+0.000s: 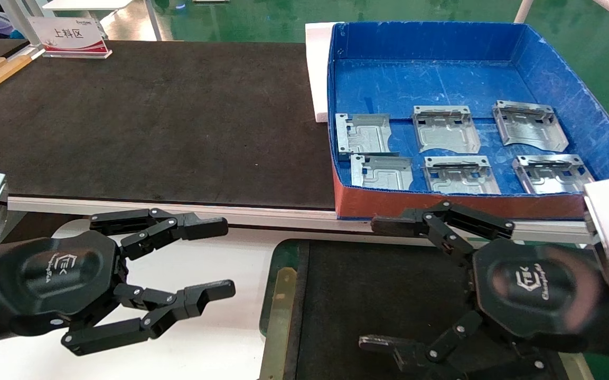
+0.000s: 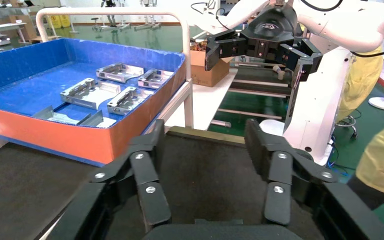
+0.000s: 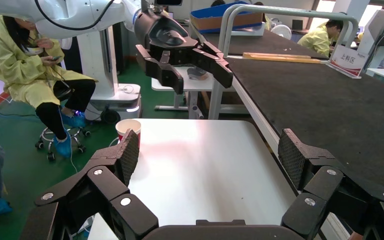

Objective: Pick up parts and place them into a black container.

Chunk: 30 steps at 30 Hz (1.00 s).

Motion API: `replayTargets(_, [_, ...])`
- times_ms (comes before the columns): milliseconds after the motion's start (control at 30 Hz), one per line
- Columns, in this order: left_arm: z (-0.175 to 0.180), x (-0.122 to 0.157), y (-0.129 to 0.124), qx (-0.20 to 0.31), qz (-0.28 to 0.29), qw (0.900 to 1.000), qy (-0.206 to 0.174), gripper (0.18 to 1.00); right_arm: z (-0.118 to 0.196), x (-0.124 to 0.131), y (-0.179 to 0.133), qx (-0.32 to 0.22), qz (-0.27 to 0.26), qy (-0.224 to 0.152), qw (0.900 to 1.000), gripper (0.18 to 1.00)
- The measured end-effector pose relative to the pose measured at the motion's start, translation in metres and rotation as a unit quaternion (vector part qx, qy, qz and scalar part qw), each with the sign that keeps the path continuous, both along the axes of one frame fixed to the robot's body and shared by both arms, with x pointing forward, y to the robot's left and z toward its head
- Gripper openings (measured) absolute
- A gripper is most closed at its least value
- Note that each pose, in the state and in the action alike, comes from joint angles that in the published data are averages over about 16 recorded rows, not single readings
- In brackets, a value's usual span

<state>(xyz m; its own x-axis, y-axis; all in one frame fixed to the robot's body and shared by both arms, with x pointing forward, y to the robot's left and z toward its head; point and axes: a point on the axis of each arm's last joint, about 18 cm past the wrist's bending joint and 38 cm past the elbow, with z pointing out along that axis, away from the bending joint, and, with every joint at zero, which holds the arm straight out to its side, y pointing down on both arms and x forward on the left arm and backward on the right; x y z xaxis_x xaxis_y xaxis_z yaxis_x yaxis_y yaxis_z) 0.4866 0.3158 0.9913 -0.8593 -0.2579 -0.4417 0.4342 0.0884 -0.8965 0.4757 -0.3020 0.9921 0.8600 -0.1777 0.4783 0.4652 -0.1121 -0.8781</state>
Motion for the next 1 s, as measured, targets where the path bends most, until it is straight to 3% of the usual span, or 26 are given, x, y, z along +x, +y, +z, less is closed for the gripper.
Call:
replayTargets(467, [0.0000,0.0000,0.0000,0.000,0.000,1.0000,0.000,0.390,0.0000,0.0000,0.0000,0.000,0.000,0.000,1.000,1.000])
replayTargets(667, [0.0000,0.0000,0.0000,0.000,0.000,1.0000,0.000,0.291,0.0000,0.0000,0.0000,0.000,0.000,0.000,1.000,1.000])
replayTargets(1000, [0.0000,0.0000,0.0000,0.000,0.000,1.0000,0.000,0.210,0.0000,0.0000,0.0000,0.000,0.000,0.000,1.000,1.000])
